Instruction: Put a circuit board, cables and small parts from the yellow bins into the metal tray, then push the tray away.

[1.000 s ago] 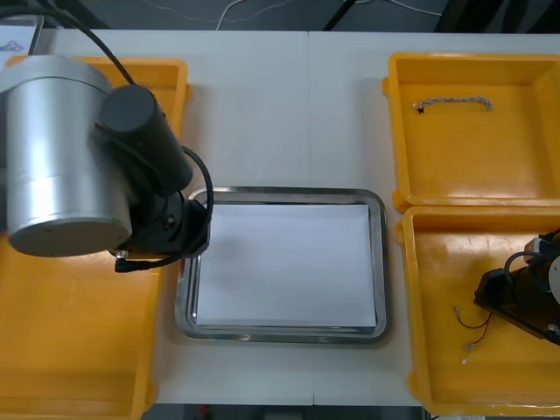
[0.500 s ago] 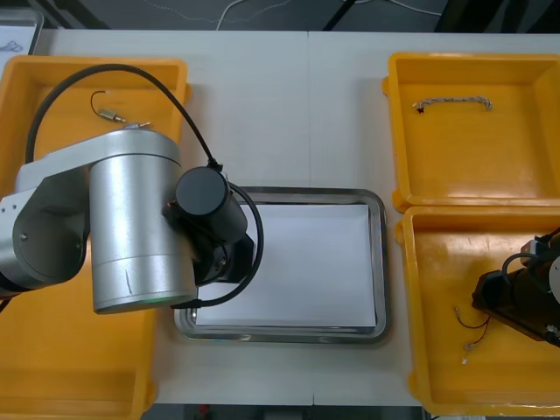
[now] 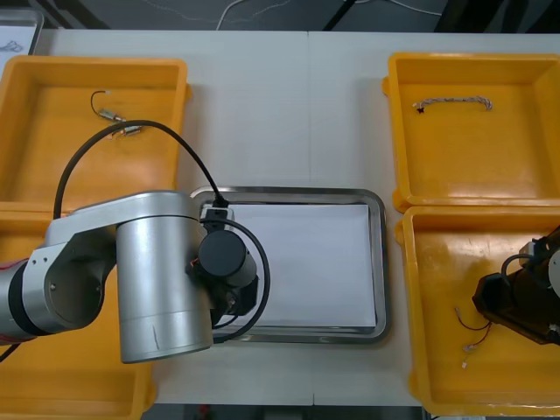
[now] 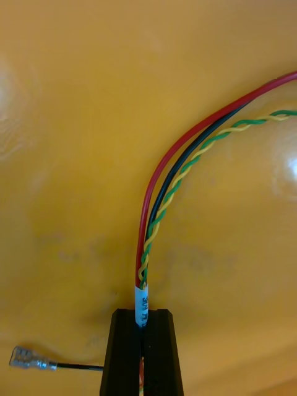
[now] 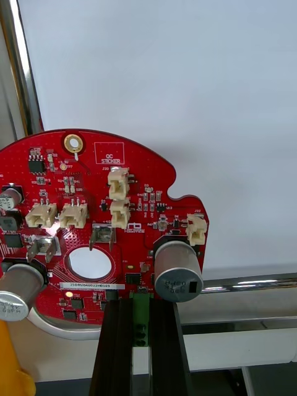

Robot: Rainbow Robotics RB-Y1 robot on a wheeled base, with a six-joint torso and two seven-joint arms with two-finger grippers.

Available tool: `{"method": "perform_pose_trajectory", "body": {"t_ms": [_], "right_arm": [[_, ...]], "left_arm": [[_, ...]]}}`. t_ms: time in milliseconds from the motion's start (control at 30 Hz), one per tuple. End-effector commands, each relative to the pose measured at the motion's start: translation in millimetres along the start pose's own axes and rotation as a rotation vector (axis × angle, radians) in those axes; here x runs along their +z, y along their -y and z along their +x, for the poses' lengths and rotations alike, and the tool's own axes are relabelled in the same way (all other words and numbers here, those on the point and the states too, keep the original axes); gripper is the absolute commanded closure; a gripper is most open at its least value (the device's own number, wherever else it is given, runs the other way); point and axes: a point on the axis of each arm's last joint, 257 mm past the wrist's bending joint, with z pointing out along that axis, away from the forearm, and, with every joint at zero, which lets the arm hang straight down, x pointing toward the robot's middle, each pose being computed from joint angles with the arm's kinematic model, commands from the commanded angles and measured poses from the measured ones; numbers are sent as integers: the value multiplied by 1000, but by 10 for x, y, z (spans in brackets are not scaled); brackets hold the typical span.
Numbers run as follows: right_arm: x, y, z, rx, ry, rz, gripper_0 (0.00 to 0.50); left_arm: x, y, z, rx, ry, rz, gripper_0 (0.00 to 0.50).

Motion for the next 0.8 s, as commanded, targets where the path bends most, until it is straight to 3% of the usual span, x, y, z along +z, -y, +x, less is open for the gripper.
{"method": "perform_pose_trajectory", "body": {"t_ms": [33, 300, 600, 800], "right_arm": [[-341, -107, -186, -89, 54, 5, 500], [-817, -65, -338, -168, 117, 49, 500], [-1328, -233, -603, -318, 277, 25, 500], [-1495, -185, -708, -448, 319, 37, 500]], "left_arm": [[122, 188, 164, 61, -17, 19, 500], [263, 198, 183, 60, -33, -9, 500], [313, 150, 315, 88, -57, -25, 500], [311, 174, 345, 98, -70, -16, 500]]}}
